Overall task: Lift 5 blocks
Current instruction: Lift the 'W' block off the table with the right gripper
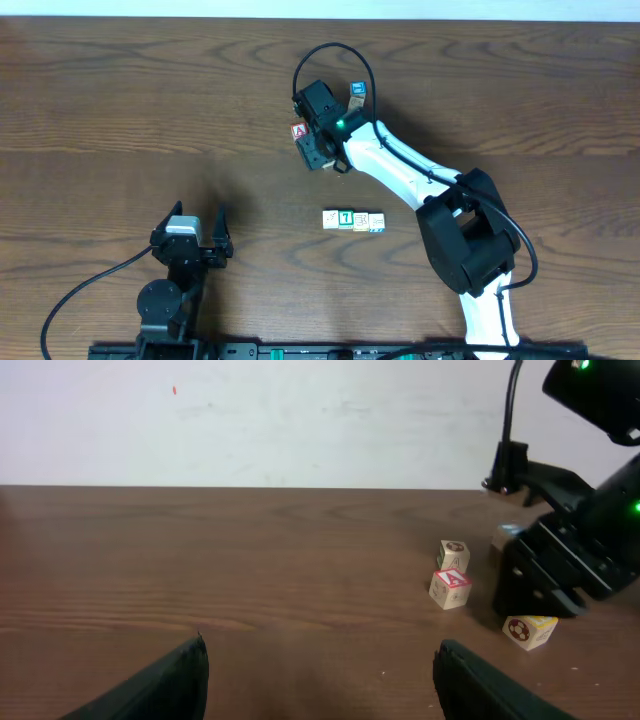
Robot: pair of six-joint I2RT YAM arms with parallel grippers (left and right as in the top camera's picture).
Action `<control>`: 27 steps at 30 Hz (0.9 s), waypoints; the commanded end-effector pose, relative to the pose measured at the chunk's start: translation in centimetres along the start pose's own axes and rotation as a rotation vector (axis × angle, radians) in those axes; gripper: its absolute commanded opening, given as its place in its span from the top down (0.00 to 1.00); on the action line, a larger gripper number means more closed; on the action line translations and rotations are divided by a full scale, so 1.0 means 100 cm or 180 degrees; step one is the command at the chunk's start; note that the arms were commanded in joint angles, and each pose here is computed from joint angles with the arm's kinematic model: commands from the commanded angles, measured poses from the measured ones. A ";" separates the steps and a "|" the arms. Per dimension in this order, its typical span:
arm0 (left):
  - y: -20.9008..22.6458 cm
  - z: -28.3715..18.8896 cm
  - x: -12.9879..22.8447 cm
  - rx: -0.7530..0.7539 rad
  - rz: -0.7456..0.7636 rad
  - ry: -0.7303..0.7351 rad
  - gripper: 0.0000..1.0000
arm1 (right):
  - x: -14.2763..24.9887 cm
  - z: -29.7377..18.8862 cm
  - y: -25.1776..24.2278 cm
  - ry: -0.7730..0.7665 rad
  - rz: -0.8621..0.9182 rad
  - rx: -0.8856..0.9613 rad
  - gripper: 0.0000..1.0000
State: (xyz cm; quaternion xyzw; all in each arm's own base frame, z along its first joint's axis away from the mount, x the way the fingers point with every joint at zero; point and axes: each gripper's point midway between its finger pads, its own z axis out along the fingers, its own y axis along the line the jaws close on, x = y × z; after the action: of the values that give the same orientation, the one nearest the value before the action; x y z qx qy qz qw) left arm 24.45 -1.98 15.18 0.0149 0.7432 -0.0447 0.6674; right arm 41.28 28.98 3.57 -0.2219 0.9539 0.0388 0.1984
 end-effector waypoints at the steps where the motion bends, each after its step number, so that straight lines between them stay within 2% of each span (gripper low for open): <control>1: -0.001 0.001 0.016 0.0032 -0.0024 0.0164 0.27 | 0.005 0.007 -0.010 0.0067 0.0018 0.0095 0.39; 6: -0.001 0.001 0.016 0.0032 -0.0024 0.0164 0.27 | 0.017 0.013 -0.013 0.0166 0.0015 0.0110 0.46; 13: -0.001 0.001 0.016 0.0032 -0.0024 0.0164 0.28 | 0.030 0.020 -0.014 0.0245 0.0031 0.0124 0.49; 18: -0.001 0.001 0.016 0.0031 -0.0024 0.0164 0.27 | 0.031 0.022 -0.013 0.0227 0.0034 0.0108 0.60; 20: -0.001 0.001 0.016 0.0032 -0.0024 0.0164 0.27 | 0.028 0.023 -0.012 0.0185 0.0034 0.0101 0.60; 24: -0.001 0.001 0.016 0.0032 -0.0024 0.0164 0.27 | 0.023 0.023 -0.011 0.0114 0.0041 0.0088 0.52; 27: -0.001 0.001 0.016 0.0031 -0.0024 0.0164 0.27 | 0.022 0.023 -0.011 0.0103 0.0042 0.0088 0.55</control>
State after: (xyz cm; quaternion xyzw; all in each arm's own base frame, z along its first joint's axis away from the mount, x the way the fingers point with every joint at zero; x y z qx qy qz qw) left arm 24.45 -1.98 15.18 0.0149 0.7432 -0.0447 0.6674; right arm 40.61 28.24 1.46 -0.2197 0.9560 0.0321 0.1917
